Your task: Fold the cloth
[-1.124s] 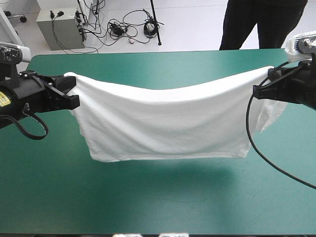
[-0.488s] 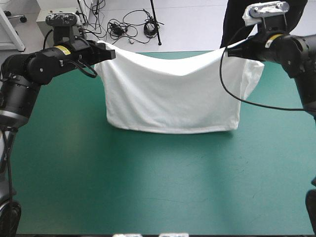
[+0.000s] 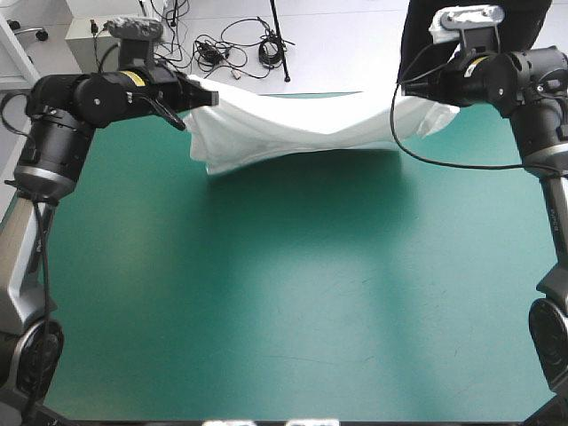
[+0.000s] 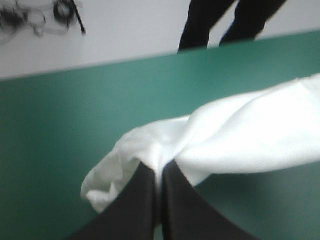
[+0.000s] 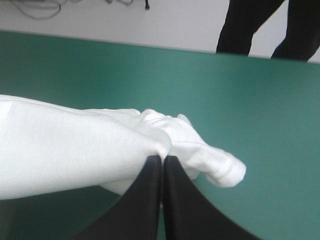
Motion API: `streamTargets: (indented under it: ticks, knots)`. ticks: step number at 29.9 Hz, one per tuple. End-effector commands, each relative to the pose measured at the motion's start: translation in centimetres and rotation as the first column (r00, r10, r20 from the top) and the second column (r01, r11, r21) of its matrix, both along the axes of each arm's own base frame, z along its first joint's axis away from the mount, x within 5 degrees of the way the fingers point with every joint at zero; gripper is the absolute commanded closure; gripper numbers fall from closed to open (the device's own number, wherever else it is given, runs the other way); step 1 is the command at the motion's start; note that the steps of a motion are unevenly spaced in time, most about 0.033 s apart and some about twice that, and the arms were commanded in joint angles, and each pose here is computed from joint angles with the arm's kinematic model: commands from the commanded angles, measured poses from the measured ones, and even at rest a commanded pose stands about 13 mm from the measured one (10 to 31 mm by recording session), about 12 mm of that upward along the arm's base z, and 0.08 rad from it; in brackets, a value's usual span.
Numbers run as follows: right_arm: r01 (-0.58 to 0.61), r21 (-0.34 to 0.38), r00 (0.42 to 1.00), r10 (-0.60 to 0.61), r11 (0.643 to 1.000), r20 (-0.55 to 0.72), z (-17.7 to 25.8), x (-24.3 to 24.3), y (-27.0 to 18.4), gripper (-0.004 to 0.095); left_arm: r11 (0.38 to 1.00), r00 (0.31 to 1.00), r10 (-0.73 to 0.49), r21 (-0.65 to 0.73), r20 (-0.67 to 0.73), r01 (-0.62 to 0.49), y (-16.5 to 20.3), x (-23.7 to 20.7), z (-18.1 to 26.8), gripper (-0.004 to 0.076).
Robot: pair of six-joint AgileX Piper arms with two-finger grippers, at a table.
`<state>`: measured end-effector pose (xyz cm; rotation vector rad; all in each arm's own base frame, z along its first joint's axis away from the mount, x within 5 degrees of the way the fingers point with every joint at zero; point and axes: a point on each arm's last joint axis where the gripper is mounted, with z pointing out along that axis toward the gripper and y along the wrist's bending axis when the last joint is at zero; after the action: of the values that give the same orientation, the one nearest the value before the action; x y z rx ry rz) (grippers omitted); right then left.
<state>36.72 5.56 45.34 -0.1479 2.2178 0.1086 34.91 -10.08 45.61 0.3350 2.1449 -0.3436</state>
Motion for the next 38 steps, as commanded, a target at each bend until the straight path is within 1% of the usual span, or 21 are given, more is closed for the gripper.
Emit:
streamTargets:
  ticks: [1,3,5,7,10,14,18,22,27,29,38]
  knots:
    - [-0.011,-0.007,0.998,0.011,1.000,-0.055,-1.4,-0.7,-0.3,0.0925,0.999,0.990,-0.024,0.034,-0.137,0.029,-0.2,-0.2,-1.9,0.0733]
    - [-0.028,0.000,0.989,0.028,1.000,-0.147,-4.0,-0.8,0.0,0.0925,0.997,0.971,-0.031,0.055,-0.237,0.045,-0.3,-0.2,-4.1,0.0733]
    - [-0.046,-0.003,0.978,0.045,0.999,-0.206,-5.9,-1.1,0.1,0.0925,0.996,0.948,-0.037,0.070,-0.316,0.063,-0.5,-0.6,-6.0,0.0733]
    - [-0.056,-0.002,0.958,0.053,0.998,-0.282,-7.9,-1.7,0.1,0.0925,0.993,0.924,-0.045,0.084,-0.380,0.083,-0.8,-1.1,-7.6,0.0733]
    - [-0.059,-0.006,0.930,0.053,0.998,-0.363,-10.2,-3.0,0.0,0.0925,0.989,0.887,-0.050,0.103,-0.460,0.110,-1.1,-2.1,-10.1,0.0733]
    - [-0.070,-0.010,0.892,0.058,0.998,-0.448,-12.7,-5.1,-0.3,0.0925,0.979,0.821,-0.052,0.132,-0.569,0.154,-1.4,-4.0,-13.4,0.0733]
    - [-0.081,-0.014,0.860,0.063,0.997,-0.506,-14.4,-7.6,-0.5,0.0925,0.969,0.769,-0.036,0.167,-0.639,0.184,-1.4,-6.1,-16.0,0.0733]
    - [-0.088,-0.005,0.837,0.071,0.996,-0.543,-15.7,-9.7,-0.7,0.0925,0.964,0.736,-0.028,0.176,-0.676,0.198,-1.6,-8.4,-17.7,0.0733]
    - [-0.097,0.032,0.801,0.097,0.995,-0.591,-17.1,-11.6,-0.5,0.0925,0.963,0.718,-0.021,0.179,-0.696,0.201,-1.5,-11.5,-19.0,0.0733]
    - [-0.108,0.034,0.779,0.106,0.994,-0.618,-17.7,-12.3,-0.4,0.0925,0.964,0.712,-0.017,0.178,-0.702,0.198,-1.3,-12.5,-19.4,0.0733]
    - [-0.162,0.042,0.700,0.145,0.986,-0.699,-19.7,-15.3,0.5,0.0925,0.967,0.700,-0.006,0.174,-0.714,0.185,-0.1,-15.3,-20.6,0.0733]
